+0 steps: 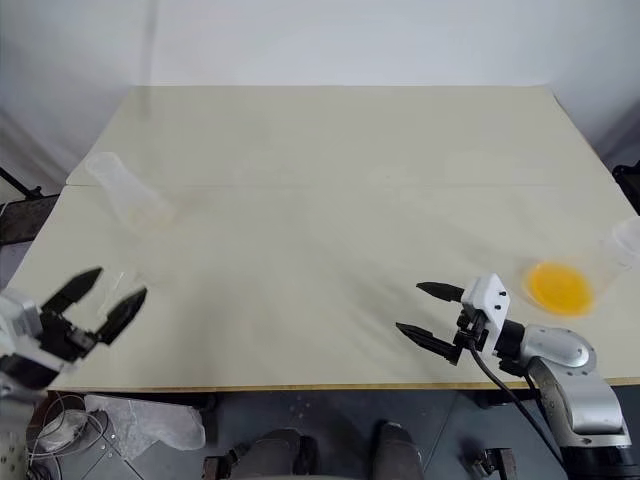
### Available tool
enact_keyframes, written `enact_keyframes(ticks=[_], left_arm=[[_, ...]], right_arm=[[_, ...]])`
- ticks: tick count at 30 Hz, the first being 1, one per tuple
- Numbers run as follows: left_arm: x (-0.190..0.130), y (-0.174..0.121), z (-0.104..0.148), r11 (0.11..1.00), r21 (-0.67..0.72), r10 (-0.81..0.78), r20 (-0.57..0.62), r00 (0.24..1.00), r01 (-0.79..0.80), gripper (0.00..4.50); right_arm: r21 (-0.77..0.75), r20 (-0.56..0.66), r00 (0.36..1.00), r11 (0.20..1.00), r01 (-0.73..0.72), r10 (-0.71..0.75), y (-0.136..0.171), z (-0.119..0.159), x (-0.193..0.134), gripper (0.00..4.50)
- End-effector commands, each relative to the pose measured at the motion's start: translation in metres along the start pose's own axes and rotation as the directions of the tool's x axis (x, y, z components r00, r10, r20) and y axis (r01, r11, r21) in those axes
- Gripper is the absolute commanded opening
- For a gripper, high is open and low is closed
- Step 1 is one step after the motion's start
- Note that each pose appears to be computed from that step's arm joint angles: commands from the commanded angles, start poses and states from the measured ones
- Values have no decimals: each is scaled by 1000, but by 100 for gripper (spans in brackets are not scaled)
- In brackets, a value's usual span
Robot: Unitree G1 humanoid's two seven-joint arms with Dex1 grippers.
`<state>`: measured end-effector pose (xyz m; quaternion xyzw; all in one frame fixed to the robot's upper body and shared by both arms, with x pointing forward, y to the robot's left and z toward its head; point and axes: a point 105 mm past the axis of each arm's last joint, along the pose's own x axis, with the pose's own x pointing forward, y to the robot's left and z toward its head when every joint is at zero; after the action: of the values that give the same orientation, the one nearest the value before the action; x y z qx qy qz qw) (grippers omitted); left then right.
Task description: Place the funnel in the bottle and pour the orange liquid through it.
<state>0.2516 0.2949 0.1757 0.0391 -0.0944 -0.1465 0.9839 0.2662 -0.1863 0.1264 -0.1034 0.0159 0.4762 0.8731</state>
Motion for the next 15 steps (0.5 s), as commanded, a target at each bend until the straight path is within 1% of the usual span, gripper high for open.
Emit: enact_keyframes(ticks=[1, 6, 11, 15], left_arm=[[20, 24, 3, 992, -4, 126, -21, 992, -126, 450], [52, 50, 0, 972, -12, 234, -56, 971, -235, 450], [78, 68, -6, 962, 17, 273, -90, 958, -273, 450], [96, 76, -6, 957, 20, 291, -82, 953, -291, 450]], right_arm=[[-39, 23, 1000, 999, 14, -13, -2, 7, 0, 447], [-52, 28, 999, 998, 26, -25, 0, 10, -2, 447], [-55, 27, 999, 998, 43, -42, 3, 12, -5, 447], [-55, 28, 998, 997, 61, -60, 5, 13, -9, 447]])
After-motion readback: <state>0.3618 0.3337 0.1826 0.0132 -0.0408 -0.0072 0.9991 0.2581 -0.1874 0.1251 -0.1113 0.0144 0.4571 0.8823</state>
